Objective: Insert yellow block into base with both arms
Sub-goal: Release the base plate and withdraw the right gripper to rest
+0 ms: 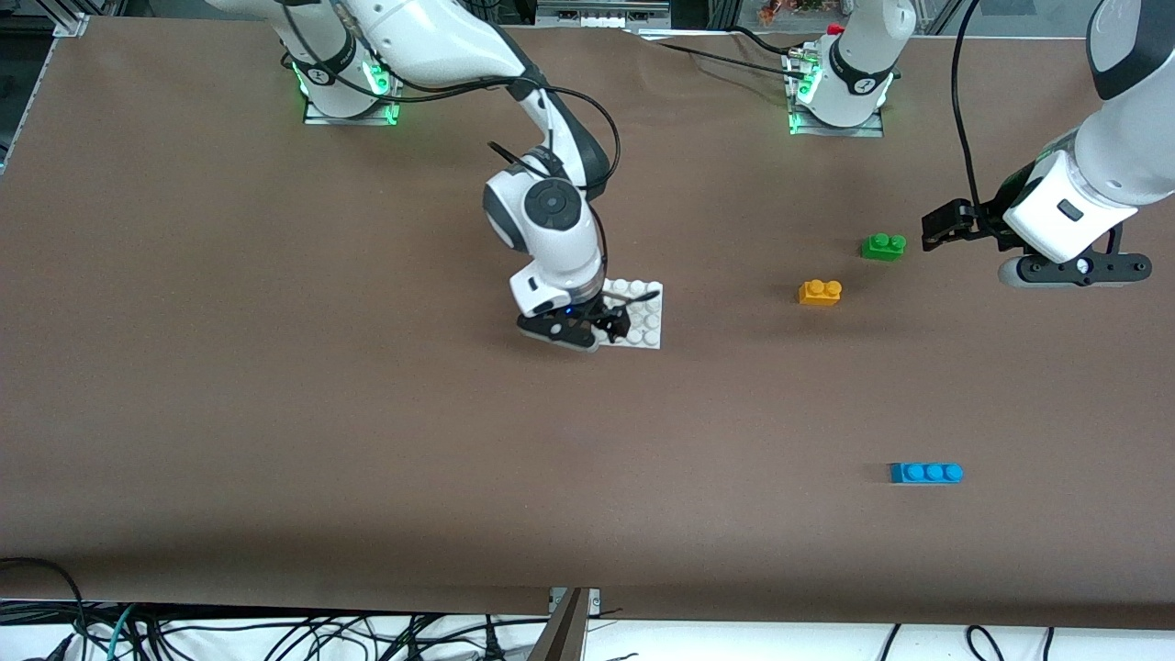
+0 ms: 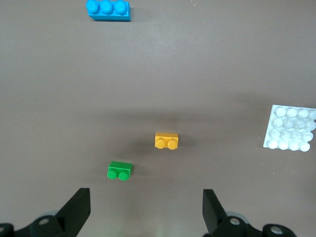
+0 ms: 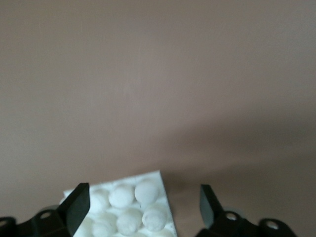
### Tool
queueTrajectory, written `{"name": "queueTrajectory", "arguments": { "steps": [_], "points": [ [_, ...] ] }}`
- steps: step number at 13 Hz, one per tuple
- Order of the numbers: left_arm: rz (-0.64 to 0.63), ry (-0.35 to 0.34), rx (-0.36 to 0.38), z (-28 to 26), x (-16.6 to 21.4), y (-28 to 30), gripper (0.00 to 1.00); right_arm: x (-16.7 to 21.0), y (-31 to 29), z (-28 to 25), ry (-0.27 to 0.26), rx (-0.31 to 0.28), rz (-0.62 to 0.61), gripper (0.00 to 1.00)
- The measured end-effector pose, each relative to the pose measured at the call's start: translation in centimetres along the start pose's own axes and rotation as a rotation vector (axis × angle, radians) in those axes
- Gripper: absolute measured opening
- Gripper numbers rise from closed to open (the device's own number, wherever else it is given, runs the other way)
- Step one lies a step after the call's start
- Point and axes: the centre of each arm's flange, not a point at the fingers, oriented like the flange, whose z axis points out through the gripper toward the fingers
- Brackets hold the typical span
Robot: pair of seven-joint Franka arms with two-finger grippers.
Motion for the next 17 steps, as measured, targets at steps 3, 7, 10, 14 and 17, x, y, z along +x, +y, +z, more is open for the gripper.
{"name": "queueTrajectory", "arguments": {
  "steps": [3, 7, 10, 14, 17],
  "points": [
    [0.0, 0.0, 0.0, 0.0, 0.0, 0.0, 1.0, 9.2, 4.5, -10.0, -0.057, -0.027, -0.014, 1.0],
    [0.0, 0.0, 0.0, 0.0, 0.0, 0.0, 1.0, 20.8, 20.7, -23.7, -0.165, -0.034, -0.14, 1.0],
    [-0.001, 0.001, 0.0, 0.0, 0.0, 0.0, 1.0, 22.6, 32.1, -30.4, -0.202, -0.062, -0.203, 1.0],
    [-0.001, -0.001, 0.0, 0.0, 0.0, 0.0, 1.0, 19.1, 36.4, -34.0, -0.195, -0.103, -0.25, 1.0],
    [0.0, -0.005, 0.0, 0.0, 0.0, 0.0, 1.0, 18.6, 36.0, -33.9, -0.193, -0.12, -0.266, 1.0]
  ]
}}
